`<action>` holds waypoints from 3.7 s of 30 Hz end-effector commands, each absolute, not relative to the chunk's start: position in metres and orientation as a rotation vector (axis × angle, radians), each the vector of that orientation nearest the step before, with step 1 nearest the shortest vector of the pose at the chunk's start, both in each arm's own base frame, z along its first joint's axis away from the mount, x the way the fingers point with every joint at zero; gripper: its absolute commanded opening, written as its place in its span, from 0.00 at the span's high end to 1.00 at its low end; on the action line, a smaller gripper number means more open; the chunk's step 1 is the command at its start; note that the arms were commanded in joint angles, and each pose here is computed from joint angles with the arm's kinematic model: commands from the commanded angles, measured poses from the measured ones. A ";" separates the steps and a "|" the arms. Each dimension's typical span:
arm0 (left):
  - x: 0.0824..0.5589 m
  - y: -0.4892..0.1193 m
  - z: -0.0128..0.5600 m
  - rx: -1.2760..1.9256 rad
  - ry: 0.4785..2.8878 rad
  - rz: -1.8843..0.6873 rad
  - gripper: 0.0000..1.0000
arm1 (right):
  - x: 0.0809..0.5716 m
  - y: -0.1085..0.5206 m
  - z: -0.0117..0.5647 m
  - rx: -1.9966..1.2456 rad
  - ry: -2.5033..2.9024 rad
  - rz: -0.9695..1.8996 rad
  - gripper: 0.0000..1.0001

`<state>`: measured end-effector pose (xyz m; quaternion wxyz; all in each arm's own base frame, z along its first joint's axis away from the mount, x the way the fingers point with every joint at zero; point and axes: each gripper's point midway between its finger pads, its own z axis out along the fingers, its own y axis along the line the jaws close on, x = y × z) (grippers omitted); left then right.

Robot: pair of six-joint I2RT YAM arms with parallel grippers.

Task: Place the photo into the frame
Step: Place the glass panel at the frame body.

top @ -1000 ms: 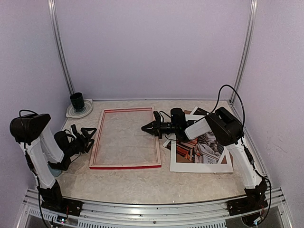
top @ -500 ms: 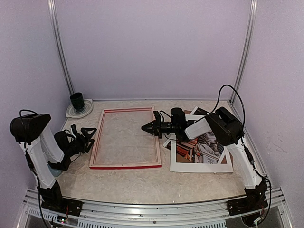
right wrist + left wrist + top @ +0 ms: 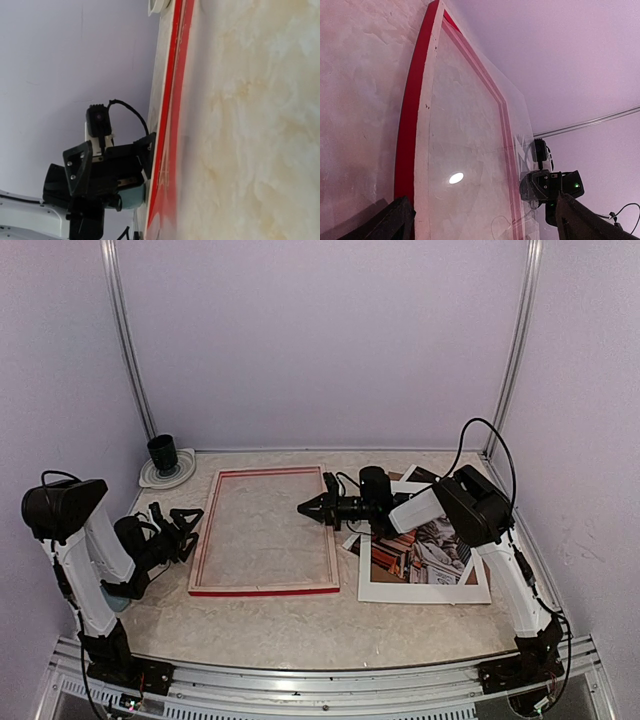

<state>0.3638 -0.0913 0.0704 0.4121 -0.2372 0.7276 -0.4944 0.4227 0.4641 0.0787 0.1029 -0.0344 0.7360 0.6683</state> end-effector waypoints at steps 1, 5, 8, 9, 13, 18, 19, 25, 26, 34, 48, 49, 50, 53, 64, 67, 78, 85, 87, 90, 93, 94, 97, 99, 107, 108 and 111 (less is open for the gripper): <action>0.354 -0.098 0.057 -0.617 1.888 -1.285 0.01 | 0.418 0.473 0.128 -0.191 2.033 2.003 1.00; 0.354 -0.098 0.057 -0.615 1.889 -1.285 0.01 | 0.419 0.474 0.132 -0.196 2.017 2.010 1.00; 0.354 -0.098 0.057 -0.616 1.889 -1.287 0.01 | 0.419 0.474 0.132 -0.199 2.011 2.011 1.00; 0.354 -0.098 0.057 -0.615 1.887 -1.287 0.01 | 0.419 0.474 0.133 -0.201 2.007 2.012 1.00; 0.354 -0.098 0.057 -0.614 1.887 -1.287 0.01 | 0.420 0.475 0.134 -0.208 2.002 2.007 1.00; 0.354 -0.098 0.057 -0.615 1.887 -1.290 0.01 | 0.421 0.475 0.129 -0.203 2.022 1.993 1.00; 0.354 -0.098 0.057 -0.616 1.888 -1.291 0.01 | 0.421 0.475 0.128 -0.201 2.024 1.992 1.00; 0.354 -0.098 0.057 -0.616 1.888 -1.291 0.01 | 0.423 0.476 0.128 -0.200 2.016 1.993 1.00; 0.354 -0.098 0.057 -0.615 1.886 -1.290 0.01 | 0.423 0.475 0.130 -0.202 2.011 1.993 1.00; 0.354 -0.099 0.057 -0.616 1.886 -1.293 0.01 | 0.425 0.476 0.132 -0.214 2.007 1.973 1.00; 0.354 -0.098 0.057 -0.616 1.884 -1.294 0.01 | 0.427 0.478 0.130 -0.223 2.012 1.963 1.00; 0.354 -0.099 0.057 -0.616 1.886 -1.295 0.01 | 0.426 0.479 0.128 -0.220 2.016 1.964 1.00; 0.354 -0.099 0.057 -0.615 1.884 -1.296 0.01 | 0.426 0.479 0.127 -0.220 2.018 1.964 1.00; 0.354 -0.099 0.057 -0.616 1.885 -1.297 0.01 | 0.425 0.480 0.125 -0.220 2.026 1.965 1.00; 0.354 -0.099 0.056 -0.619 1.884 -1.298 0.01 | 0.424 0.480 0.120 -0.223 2.063 1.934 0.85; 0.354 -0.099 0.056 -0.619 1.884 -1.298 0.01 | 0.425 0.480 0.122 -0.224 2.067 1.920 0.82; 0.354 -0.099 0.057 -0.618 1.882 -1.304 0.01 | 0.429 0.480 0.123 -0.236 2.115 1.855 0.67; 0.354 -0.099 0.057 -0.617 1.881 -1.305 0.01 | 0.431 0.479 0.124 -0.249 2.148 1.791 0.58; 0.354 -0.100 0.057 -0.616 1.881 -1.306 0.01 | 0.431 0.479 0.125 -0.258 2.153 1.778 0.56; 0.354 -0.099 0.057 -0.617 1.881 -1.306 0.01 | 0.432 0.478 0.126 -0.262 2.163 1.755 0.52; 0.354 -0.099 0.057 -0.617 1.881 -1.306 0.01 | 0.432 0.478 0.127 -0.269 2.175 1.731 0.48; 0.354 -0.099 0.057 -0.620 1.881 -1.306 0.01 | 0.432 0.477 0.126 -0.269 2.180 1.723 0.46; 0.354 -0.099 0.057 -0.617 1.880 -1.307 0.01 | 0.433 0.475 0.126 -0.270 2.195 1.693 0.44; 0.354 -0.099 0.057 -0.617 1.880 -1.307 0.01 | 0.433 0.474 0.124 -0.268 2.212 1.669 0.42; 0.354 -0.099 0.057 -0.619 1.880 -1.305 0.01 | 0.436 0.467 0.125 -0.276 2.259 1.549 0.41; 0.354 -0.099 0.057 -0.618 1.879 -1.305 0.01 | 0.436 0.467 0.125 -0.276 2.266 1.535 0.40; 0.354 -0.099 0.057 -0.618 1.880 -1.307 0.01 | 0.437 0.464 0.126 -0.281 2.286 1.483 0.40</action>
